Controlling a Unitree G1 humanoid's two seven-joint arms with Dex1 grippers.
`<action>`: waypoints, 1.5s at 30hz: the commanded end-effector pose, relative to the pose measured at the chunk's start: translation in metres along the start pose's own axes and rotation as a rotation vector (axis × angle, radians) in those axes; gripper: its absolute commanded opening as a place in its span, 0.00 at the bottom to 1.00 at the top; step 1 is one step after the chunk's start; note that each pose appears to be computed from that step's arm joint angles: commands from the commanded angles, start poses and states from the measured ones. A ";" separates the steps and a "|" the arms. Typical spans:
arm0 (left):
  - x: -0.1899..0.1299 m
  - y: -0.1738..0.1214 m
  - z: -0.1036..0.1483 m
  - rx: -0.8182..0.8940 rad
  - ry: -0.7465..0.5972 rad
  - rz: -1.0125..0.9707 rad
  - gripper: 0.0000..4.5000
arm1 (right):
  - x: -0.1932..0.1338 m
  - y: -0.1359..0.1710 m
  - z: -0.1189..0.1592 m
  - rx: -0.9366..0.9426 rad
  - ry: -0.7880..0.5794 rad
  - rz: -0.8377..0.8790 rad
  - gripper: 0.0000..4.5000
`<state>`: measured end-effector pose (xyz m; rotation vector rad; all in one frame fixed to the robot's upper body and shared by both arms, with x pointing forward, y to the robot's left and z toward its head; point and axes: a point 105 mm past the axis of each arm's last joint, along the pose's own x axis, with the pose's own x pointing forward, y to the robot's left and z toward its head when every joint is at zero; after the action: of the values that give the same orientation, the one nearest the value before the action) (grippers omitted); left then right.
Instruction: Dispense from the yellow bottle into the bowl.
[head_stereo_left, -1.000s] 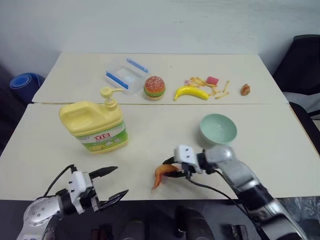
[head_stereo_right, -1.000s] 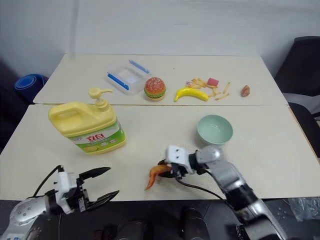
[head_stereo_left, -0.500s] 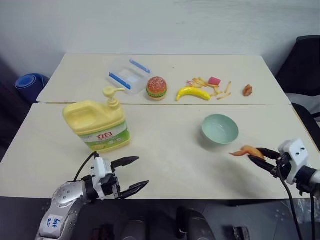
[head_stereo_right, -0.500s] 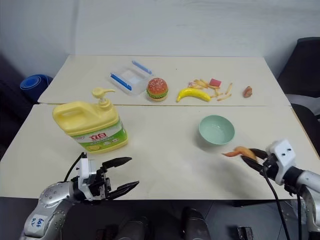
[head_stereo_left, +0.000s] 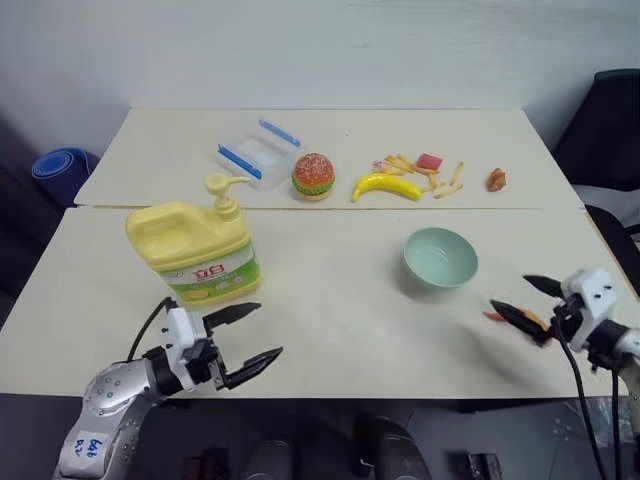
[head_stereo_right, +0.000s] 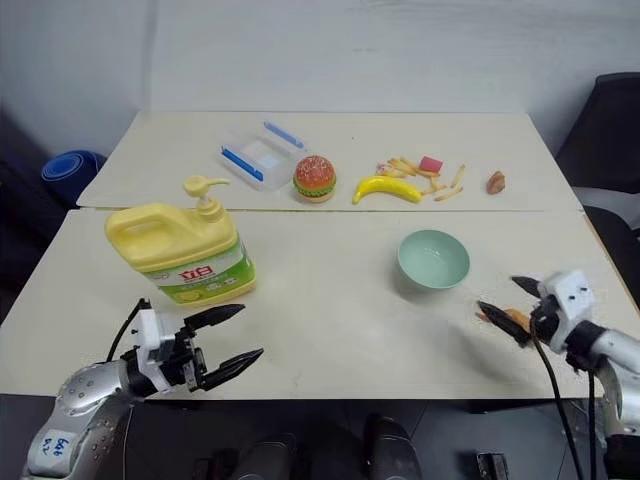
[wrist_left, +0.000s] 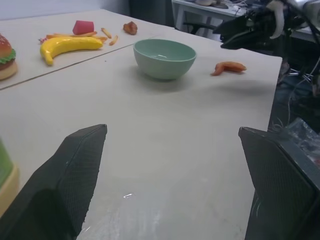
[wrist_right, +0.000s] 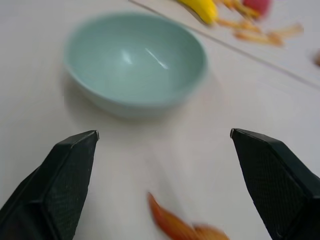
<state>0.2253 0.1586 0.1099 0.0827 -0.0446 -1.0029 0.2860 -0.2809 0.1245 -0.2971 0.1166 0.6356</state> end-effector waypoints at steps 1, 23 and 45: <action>0.002 0.000 0.007 0.028 -0.024 0.010 1.00 | 0.033 0.025 0.011 -0.017 -0.017 0.113 0.99; -0.012 0.010 0.027 0.080 -0.059 0.159 1.00 | 0.137 0.029 0.007 -0.182 0.057 0.133 0.05; -0.020 0.083 0.193 0.256 -0.357 0.386 0.01 | 0.183 0.136 0.187 -0.601 -0.144 0.738 0.00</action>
<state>0.2616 0.2102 0.3118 0.1027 -0.5250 -0.6211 0.3546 -0.0242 0.2119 -0.7675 -0.0529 1.4371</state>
